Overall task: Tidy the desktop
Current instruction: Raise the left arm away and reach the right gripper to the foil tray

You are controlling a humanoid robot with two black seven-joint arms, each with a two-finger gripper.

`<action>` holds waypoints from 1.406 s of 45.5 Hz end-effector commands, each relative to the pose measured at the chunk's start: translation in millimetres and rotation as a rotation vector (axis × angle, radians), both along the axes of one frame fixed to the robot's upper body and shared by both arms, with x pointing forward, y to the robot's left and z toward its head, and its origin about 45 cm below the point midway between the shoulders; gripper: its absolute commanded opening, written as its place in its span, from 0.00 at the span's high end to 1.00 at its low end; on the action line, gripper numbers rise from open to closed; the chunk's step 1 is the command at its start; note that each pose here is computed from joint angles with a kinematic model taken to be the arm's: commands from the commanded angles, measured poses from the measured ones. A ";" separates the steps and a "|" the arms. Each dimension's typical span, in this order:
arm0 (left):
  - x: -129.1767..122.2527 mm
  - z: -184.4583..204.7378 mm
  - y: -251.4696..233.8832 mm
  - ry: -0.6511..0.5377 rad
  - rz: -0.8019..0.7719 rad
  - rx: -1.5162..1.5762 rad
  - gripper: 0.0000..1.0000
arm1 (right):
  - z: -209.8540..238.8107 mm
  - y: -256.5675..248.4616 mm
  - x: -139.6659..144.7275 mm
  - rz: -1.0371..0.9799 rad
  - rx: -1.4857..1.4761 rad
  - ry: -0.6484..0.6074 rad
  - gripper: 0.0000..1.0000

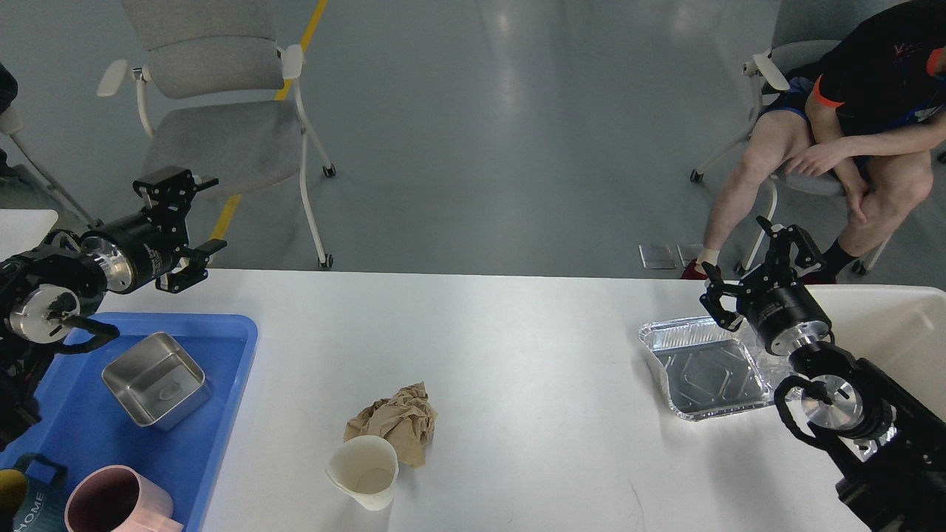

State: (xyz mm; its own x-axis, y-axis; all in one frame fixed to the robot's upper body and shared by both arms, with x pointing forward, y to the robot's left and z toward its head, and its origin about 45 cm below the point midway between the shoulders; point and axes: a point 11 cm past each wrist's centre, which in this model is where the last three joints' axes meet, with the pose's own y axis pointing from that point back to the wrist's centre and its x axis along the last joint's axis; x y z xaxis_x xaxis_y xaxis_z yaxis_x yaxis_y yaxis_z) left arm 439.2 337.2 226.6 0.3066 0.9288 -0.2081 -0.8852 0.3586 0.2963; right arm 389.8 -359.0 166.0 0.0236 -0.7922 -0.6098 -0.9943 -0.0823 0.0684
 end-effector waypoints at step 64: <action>-30.1 -80.5 -123.5 0.073 0.192 -0.652 0.04 | 130.8 -145.6 -144.2 0.720 -1.107 0.482 0.00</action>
